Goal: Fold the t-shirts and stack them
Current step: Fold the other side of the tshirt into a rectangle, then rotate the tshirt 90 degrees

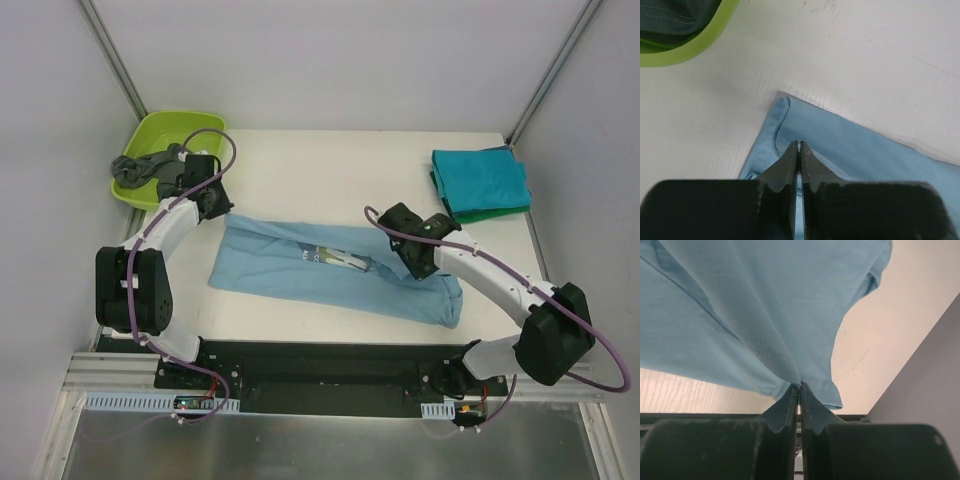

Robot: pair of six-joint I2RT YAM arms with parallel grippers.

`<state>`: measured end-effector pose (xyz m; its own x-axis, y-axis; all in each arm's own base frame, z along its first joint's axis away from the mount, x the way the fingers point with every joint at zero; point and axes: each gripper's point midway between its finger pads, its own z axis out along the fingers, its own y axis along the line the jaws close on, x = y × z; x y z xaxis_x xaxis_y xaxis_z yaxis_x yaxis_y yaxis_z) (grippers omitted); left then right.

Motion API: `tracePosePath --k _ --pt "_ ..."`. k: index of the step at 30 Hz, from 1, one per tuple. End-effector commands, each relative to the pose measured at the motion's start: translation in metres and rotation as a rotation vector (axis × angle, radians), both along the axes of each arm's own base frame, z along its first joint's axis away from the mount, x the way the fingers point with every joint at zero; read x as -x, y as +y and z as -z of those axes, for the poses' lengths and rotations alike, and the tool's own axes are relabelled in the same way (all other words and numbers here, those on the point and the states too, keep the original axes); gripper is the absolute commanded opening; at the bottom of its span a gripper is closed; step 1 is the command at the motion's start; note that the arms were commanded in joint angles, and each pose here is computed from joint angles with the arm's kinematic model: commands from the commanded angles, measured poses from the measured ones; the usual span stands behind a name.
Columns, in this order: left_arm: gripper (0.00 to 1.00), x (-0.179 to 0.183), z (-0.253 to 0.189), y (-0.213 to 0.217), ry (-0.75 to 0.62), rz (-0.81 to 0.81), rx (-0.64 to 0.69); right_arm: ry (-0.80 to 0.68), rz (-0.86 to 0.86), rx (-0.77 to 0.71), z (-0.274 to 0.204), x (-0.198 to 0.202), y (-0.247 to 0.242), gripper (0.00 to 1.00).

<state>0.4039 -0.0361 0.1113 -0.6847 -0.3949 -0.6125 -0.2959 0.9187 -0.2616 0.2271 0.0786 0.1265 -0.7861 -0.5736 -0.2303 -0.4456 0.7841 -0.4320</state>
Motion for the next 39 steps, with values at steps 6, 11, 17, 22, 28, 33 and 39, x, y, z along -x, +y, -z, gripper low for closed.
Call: tracePosePath --k 6,11,17,22,28,33,39 --pt "0.19 0.017 0.011 0.023 0.060 -0.075 -0.086 0.146 0.212 -0.035 0.026 0.059 0.005 0.31" --pt "0.50 0.013 -0.017 -0.003 0.007 0.002 0.034 0.038 0.205 -0.054 0.005 0.041 0.007 0.73" --pt "0.99 0.016 -0.050 -0.048 -0.062 0.133 0.159 -0.160 0.239 -0.341 -0.013 0.005 0.047 0.96" --pt "0.99 0.018 -0.035 -0.098 -0.005 0.263 0.208 -0.245 0.502 -0.523 -0.007 -0.017 0.048 0.96" --pt "0.99 0.032 0.033 -0.113 0.184 0.273 0.225 -0.080 0.760 -0.720 0.049 -0.025 0.052 0.96" --pt "0.99 0.069 0.081 -0.090 0.309 0.197 0.152 0.008 0.771 -0.663 0.080 -0.040 0.058 0.96" --pt "0.99 0.151 0.103 -0.087 0.431 0.098 0.231 0.095 0.674 -0.624 0.107 -0.115 0.094 0.96"
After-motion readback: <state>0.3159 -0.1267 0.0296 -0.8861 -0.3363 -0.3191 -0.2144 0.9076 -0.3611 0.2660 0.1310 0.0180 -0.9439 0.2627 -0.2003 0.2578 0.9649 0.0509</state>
